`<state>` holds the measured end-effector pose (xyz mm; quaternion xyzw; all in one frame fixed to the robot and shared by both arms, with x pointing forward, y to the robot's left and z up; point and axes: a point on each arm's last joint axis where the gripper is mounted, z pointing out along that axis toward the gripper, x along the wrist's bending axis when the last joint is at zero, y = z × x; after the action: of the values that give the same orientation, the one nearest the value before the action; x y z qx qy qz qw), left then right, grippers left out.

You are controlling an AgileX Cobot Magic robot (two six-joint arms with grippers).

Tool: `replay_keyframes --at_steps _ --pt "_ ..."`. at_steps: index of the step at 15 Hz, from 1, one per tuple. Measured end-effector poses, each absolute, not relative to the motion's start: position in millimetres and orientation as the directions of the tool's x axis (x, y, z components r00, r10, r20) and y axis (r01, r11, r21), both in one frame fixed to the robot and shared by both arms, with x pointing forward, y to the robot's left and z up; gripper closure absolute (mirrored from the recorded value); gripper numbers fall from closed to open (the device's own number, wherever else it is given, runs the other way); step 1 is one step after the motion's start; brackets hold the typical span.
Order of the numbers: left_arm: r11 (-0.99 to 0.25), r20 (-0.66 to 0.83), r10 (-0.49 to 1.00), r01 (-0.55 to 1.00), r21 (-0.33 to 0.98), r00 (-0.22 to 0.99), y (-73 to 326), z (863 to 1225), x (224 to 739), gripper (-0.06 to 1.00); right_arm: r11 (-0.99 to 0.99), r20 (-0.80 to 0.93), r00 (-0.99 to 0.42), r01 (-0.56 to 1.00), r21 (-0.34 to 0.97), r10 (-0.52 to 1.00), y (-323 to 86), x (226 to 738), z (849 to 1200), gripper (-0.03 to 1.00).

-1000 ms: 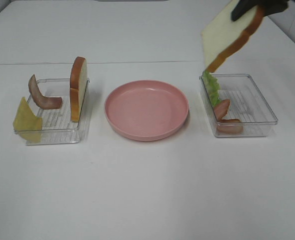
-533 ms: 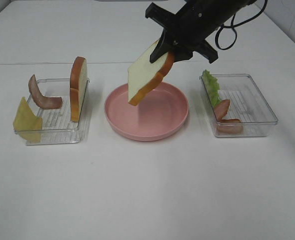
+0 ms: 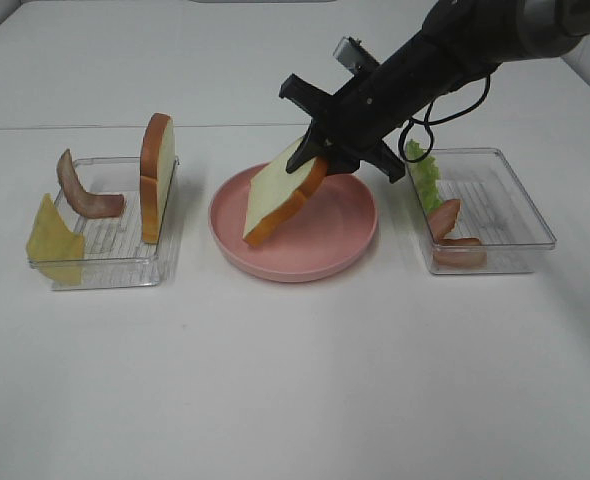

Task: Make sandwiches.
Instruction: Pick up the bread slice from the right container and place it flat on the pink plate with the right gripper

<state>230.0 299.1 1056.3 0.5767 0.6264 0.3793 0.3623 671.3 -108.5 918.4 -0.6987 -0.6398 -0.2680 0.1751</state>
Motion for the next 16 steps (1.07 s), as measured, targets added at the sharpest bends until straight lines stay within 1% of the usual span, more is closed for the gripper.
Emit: replay_keyframes --at_steps 6,8,10,11,12,13,14,16 --pt "0.048 -0.016 0.997 0.457 0.888 -0.073 299 1056 232 -0.05 -0.129 0.621 0.046 0.988 0.089 0.782 -102 684 907 0.73" --pt "0.050 -0.016 0.997 0.488 0.871 -0.074 300 1057 237 -0.05 -0.124 0.620 0.045 0.988 0.086 0.783 -102 684 907 0.73" --pt "0.051 -0.016 0.997 0.504 0.862 -0.074 300 1057 240 -0.05 -0.119 0.616 0.041 0.989 0.087 0.787 -103 684 906 0.59" --pt "0.051 -0.015 0.997 0.505 0.862 -0.075 300 1057 240 -0.05 -0.108 0.603 0.031 0.990 0.093 0.797 -104 683 905 0.43" --pt "0.050 -0.013 0.997 0.505 0.862 -0.076 300 1057 240 -0.05 -0.091 0.586 0.013 0.990 0.104 0.810 -105 683 904 0.30" --pt "0.049 -0.011 0.997 0.505 0.862 -0.077 301 1057 240 -0.05 -0.065 0.565 -0.009 0.992 0.110 0.825 -107 682 903 0.22" --pt "0.049 -0.011 0.997 0.505 0.862 -0.077 301 1057 240 -0.05 -0.052 0.557 -0.015 0.993 0.105 0.830 -107 681 902 0.20" --pt "0.048 -0.010 0.997 0.505 0.862 -0.078 301 1057 240 -0.05 -0.033 0.540 -0.030 0.994 0.107 0.841 -109 680 902 0.19"
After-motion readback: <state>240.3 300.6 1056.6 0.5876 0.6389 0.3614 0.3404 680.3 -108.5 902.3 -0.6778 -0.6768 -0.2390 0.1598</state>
